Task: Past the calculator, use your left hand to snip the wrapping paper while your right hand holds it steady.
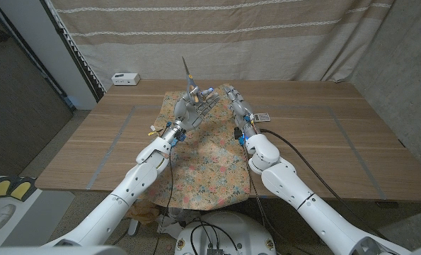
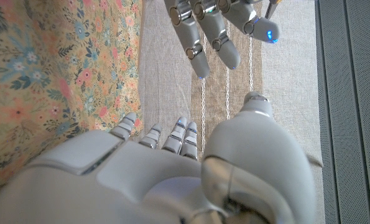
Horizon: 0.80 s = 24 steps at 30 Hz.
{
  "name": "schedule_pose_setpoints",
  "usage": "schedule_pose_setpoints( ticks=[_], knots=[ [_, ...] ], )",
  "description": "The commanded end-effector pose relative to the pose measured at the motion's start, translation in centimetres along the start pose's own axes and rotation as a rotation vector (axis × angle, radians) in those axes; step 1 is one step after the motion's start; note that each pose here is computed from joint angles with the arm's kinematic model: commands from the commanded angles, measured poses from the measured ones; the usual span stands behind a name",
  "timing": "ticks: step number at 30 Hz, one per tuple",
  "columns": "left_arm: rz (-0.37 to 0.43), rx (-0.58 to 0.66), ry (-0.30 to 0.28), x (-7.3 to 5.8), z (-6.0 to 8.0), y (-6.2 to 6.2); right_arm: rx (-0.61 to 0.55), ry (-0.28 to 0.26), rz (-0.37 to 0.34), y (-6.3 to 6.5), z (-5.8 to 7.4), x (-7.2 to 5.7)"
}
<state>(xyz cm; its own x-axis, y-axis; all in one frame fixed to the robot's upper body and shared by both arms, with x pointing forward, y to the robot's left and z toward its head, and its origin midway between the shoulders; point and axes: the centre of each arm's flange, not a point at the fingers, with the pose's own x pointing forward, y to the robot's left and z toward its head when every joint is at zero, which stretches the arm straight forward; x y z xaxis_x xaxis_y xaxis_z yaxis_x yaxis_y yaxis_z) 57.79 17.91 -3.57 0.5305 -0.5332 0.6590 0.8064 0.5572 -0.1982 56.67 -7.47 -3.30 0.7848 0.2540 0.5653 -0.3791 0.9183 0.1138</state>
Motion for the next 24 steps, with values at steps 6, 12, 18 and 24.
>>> schedule_pose_setpoints(
  ticks=[6, 12, 18, 24],
  knots=[
    [0.003, 0.016, -0.001, -0.15, -0.14, 0.05, 0.003, 0.000, 0.000, 0.11, -0.07, -0.15],
    [-0.005, 0.014, -0.004, -0.14, -0.16, -0.07, 0.008, -0.003, -0.003, 0.25, -0.09, -0.31],
    [0.000, 0.017, -0.003, -0.23, -0.13, -0.04, 0.008, -0.005, -0.005, 0.35, -0.12, -0.37],
    [0.016, 0.044, 0.002, -0.35, -0.08, 0.17, 0.006, -0.006, -0.002, 0.47, -0.13, -0.25]
  ],
)
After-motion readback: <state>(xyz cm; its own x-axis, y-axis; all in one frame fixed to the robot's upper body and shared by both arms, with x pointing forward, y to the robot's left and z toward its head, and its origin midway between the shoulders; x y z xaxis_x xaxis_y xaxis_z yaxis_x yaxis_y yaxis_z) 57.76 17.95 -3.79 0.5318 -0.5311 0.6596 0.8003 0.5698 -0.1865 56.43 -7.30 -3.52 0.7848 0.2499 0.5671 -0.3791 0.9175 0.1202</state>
